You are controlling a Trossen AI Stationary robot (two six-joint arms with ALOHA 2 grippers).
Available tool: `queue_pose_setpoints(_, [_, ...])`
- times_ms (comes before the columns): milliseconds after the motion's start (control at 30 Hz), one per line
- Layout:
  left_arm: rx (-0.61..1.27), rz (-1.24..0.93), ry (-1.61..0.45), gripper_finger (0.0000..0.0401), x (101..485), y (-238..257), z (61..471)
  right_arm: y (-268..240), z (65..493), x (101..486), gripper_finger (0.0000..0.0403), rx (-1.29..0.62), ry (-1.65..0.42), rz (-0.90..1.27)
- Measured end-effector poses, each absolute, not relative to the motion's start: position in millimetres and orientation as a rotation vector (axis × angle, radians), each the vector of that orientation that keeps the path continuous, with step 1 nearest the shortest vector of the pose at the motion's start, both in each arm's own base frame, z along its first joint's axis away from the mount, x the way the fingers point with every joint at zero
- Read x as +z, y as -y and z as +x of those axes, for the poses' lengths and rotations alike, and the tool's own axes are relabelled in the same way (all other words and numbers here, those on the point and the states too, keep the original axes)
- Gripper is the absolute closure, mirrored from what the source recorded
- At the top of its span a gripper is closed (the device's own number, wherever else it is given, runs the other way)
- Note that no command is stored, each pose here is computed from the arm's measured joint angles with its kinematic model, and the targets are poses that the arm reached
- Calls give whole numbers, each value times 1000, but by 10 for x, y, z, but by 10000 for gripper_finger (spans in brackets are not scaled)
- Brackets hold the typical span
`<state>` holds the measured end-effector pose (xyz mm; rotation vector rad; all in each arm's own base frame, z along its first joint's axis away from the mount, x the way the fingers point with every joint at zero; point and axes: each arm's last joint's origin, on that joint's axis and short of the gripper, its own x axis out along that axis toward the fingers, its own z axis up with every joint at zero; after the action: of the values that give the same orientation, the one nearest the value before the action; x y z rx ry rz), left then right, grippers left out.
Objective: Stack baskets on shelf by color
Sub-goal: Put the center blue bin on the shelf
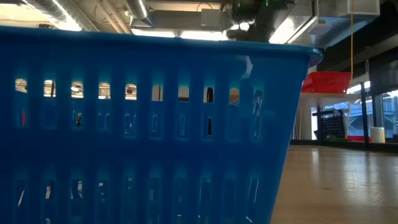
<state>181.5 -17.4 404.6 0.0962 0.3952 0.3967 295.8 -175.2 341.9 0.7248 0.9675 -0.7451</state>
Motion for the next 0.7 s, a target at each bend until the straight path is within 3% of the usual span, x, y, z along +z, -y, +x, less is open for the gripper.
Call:
queue_pose_setpoints(167, [414,-17,-467,299,3956,173,1770,1419,3030,3920,339,-558,-858,533])
queue_pose_setpoints(367, [307,-84,-561,299,3883,204,1738,933,3002,4446,339,-329,-744,248])
queue_pose_setpoints(700, [76,94,-762,299,3533,293,1902,468,2956,4744,339,-138,-688,48])
